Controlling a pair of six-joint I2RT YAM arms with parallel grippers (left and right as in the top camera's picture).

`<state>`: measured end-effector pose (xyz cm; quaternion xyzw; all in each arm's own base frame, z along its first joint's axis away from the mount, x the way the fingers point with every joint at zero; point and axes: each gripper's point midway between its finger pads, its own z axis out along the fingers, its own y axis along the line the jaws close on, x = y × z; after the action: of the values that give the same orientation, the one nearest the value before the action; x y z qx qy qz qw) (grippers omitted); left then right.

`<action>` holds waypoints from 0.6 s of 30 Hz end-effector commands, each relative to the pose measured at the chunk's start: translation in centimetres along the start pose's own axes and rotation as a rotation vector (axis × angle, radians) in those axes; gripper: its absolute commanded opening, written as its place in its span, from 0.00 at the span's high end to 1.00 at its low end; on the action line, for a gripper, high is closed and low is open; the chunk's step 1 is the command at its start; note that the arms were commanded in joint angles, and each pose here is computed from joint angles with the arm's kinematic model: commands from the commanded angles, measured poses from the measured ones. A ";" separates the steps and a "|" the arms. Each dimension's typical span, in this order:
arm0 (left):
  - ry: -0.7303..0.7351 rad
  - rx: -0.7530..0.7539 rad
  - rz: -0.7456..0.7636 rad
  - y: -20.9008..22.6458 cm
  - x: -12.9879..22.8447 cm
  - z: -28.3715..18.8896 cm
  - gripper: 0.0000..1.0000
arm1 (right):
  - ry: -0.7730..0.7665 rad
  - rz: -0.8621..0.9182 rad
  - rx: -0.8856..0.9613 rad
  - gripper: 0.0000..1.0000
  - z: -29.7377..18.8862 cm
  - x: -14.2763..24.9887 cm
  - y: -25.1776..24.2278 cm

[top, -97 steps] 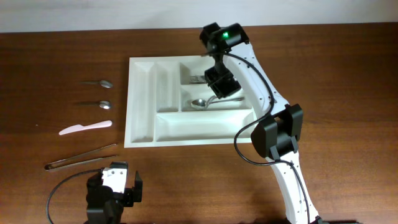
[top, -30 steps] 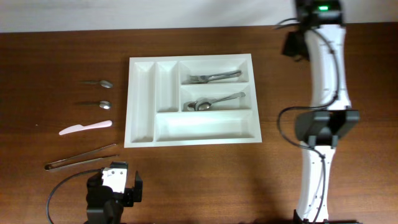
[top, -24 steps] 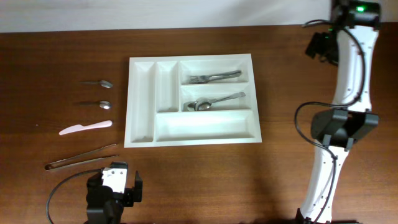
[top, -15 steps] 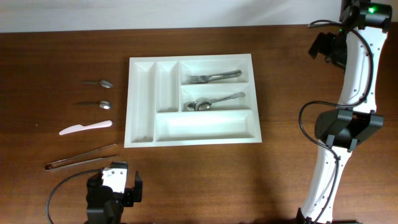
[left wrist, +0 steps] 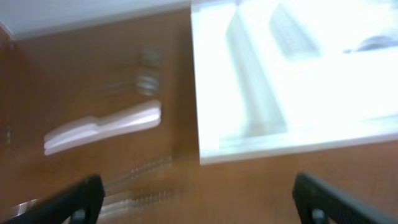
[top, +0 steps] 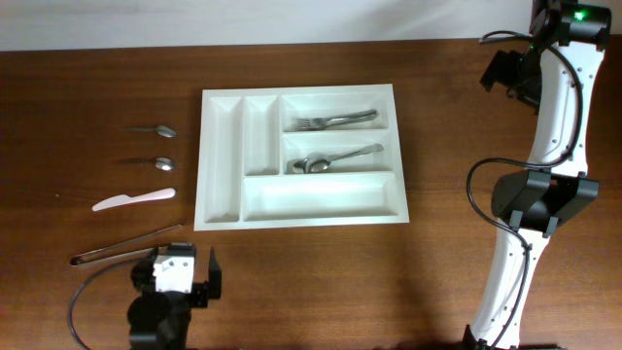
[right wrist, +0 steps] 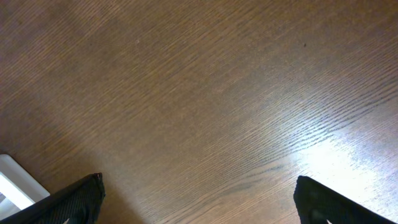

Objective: Pack container
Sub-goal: 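Move the left gripper toward the metal tongs at lower left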

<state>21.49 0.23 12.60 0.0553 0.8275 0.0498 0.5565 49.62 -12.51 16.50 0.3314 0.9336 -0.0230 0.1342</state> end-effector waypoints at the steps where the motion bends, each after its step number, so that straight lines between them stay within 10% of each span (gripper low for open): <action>1: -0.166 0.084 0.015 -1.3 -3.8 -0.4 0.01 | -0.034 0.001 -0.023 0.02 -1.9 -0.4 -0.1; 10: -0.644 -0.013 -0.023 1.1 -15.5 -6.0 0.01 | -0.034 0.000 -0.023 0.01 -1.9 -0.4 -0.1; 18: -0.755 0.103 -0.505 2.7 -19.0 -9.7 0.01 | -0.034 0.000 -0.023 0.01 -1.9 -0.4 -0.1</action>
<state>20.54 -0.35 32.58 -0.0218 0.5804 -0.0429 0.8129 49.63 -12.46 16.50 0.3312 0.9337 -0.0217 0.1340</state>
